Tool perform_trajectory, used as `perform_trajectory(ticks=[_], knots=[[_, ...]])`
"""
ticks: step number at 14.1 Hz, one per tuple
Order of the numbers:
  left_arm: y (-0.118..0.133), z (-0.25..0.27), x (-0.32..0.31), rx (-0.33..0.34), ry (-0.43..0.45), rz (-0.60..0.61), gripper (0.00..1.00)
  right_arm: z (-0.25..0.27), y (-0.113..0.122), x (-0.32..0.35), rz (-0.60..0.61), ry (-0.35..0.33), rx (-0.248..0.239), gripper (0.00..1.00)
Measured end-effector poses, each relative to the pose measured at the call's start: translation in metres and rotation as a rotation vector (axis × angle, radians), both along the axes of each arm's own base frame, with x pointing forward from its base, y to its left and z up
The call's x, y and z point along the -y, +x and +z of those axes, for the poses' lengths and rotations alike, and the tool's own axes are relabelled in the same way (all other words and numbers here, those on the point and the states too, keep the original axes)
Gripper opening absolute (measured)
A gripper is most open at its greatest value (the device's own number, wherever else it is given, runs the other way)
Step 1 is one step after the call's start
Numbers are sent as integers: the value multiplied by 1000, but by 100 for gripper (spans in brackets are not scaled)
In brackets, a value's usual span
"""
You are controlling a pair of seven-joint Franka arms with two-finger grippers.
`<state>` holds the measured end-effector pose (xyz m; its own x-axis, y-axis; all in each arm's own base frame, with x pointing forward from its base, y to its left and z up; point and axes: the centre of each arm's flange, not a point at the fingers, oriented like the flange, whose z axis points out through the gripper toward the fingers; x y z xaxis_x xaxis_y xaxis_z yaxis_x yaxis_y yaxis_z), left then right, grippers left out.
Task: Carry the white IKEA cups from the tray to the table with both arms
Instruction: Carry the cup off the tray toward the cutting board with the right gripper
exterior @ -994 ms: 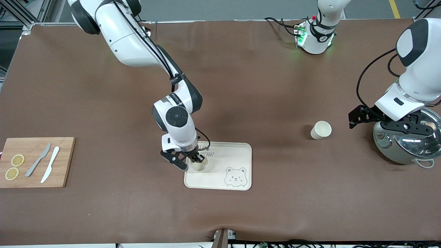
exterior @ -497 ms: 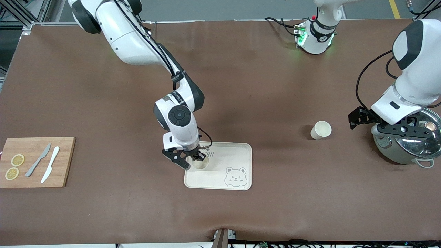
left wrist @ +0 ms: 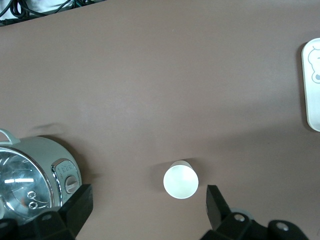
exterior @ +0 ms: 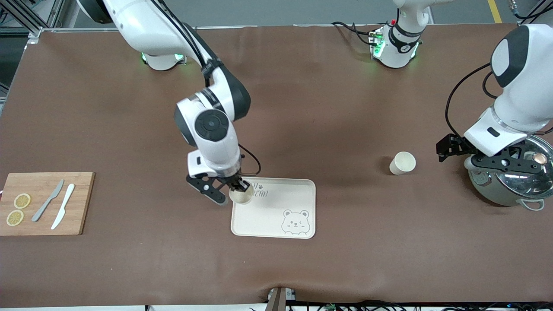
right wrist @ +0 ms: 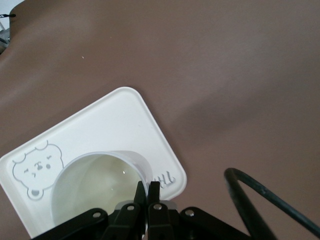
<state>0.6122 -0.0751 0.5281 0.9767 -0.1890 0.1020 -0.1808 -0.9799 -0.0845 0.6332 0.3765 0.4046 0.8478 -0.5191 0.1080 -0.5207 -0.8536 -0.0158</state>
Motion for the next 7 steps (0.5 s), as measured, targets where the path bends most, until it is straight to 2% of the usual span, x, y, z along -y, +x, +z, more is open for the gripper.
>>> perform_trajectory(ticks=[3, 7], knots=[[-1, 1, 9, 3, 2, -11, 100, 47, -4, 38, 73, -13, -35, 3], [-1, 9, 1, 10, -33, 20, 100, 60, -16, 95, 144, -27, -70, 3]])
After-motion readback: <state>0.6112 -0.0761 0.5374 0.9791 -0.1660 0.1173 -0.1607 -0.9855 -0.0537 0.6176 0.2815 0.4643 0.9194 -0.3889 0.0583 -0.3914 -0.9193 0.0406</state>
